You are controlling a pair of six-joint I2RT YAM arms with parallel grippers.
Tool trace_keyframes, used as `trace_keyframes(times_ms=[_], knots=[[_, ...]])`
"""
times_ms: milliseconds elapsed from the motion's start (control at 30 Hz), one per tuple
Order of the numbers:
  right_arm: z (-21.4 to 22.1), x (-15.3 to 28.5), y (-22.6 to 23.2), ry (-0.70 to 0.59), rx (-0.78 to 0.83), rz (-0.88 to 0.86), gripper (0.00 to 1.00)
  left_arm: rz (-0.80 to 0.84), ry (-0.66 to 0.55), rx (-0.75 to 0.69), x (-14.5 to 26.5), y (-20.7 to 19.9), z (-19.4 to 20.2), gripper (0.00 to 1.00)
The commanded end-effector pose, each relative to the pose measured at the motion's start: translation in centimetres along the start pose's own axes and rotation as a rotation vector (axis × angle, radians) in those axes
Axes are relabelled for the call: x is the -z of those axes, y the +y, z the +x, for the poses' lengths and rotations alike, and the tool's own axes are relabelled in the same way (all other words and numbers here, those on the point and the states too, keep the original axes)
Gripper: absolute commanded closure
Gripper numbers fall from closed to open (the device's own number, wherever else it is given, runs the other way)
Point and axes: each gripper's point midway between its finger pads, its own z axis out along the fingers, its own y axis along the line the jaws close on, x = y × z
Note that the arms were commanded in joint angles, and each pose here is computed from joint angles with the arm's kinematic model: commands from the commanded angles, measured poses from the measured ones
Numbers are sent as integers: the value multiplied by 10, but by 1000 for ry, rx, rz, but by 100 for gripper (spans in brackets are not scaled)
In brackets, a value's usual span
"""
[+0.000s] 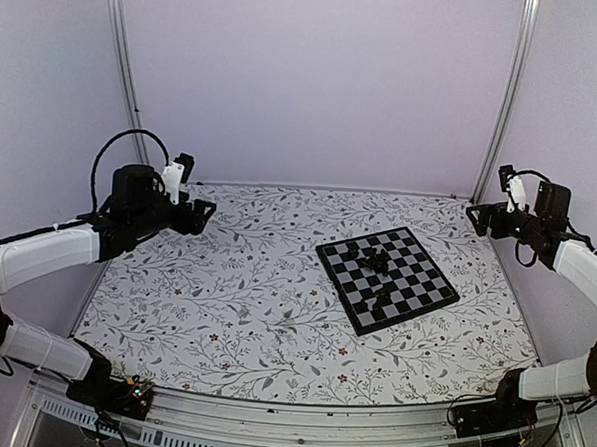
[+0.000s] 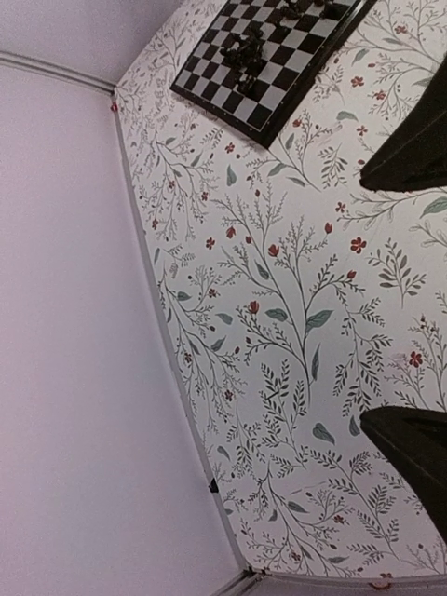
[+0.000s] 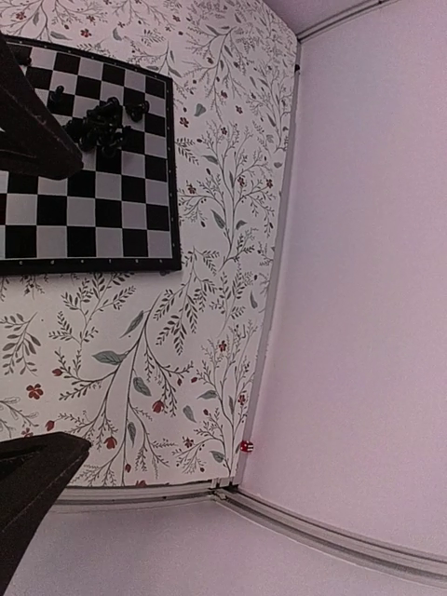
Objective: Set up the chess pieces on the board
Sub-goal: Adjust the chessboard at the center of the board.
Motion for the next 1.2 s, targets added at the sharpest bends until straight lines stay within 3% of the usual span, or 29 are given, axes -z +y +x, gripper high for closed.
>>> trace_keyframes(times_ms=[0, 100, 167, 333, 433, 733, 1167], knots=[[8, -4, 3, 57, 69, -50, 1, 65, -3, -25, -5, -18, -8, 24], [24, -14, -7, 157, 73, -29, 5, 101, 42, -41, -11, -35, -4, 28], [40, -20, -12, 230, 63, -21, 12, 135, 81, -36, -15, -47, 1, 29], [81, -38, -27, 398, 49, -1, 51, 230, 144, 76, -18, -76, 7, 31], [111, -45, -36, 495, 31, 25, 62, 257, 169, 165, -18, -86, 18, 34], [169, -62, -38, 681, -11, 16, 81, 345, 245, 328, -21, -118, 67, 50], [205, -65, 3, 802, 71, -121, 87, 360, 330, 320, -41, -140, 90, 50]])
